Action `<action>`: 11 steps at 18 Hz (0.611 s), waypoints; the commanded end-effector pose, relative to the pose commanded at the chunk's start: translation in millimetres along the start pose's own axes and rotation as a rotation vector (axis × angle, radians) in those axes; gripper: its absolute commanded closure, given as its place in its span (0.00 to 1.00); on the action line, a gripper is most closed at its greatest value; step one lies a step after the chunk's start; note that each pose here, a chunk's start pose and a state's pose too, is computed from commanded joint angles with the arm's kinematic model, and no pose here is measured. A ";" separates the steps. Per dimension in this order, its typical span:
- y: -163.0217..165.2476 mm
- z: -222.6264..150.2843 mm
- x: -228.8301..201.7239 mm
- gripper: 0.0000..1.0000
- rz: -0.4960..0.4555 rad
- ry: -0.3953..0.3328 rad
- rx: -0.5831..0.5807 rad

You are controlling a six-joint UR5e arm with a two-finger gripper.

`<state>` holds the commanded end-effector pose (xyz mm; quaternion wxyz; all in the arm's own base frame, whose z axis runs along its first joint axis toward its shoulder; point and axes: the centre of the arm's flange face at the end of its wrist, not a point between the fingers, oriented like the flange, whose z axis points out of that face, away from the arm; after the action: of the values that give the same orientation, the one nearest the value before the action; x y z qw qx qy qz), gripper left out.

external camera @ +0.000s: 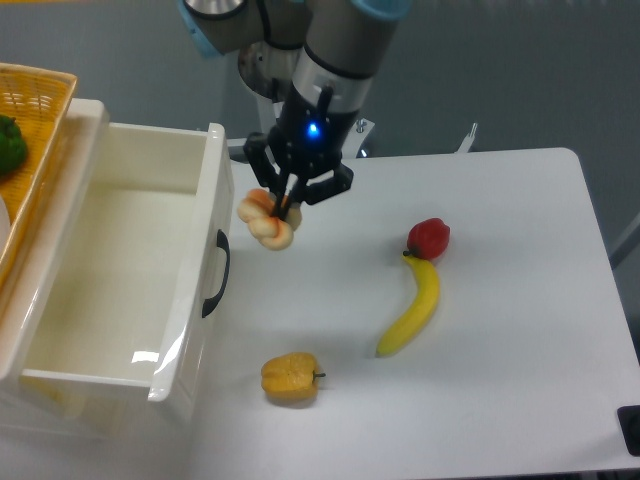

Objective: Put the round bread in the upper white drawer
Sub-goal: 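Carry the bread roll over and lower it into the white drawer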

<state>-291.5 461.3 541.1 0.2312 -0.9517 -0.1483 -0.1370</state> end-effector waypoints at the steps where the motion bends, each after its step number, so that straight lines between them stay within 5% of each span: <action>1: -0.8 -0.6 8.4 0.85 0.004 0.009 0.006; 11: -8.4 43.1 69.5 0.85 0.064 0.084 -0.058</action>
<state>-222.2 504.4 530.6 0.2136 -0.9557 -0.1041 -0.1737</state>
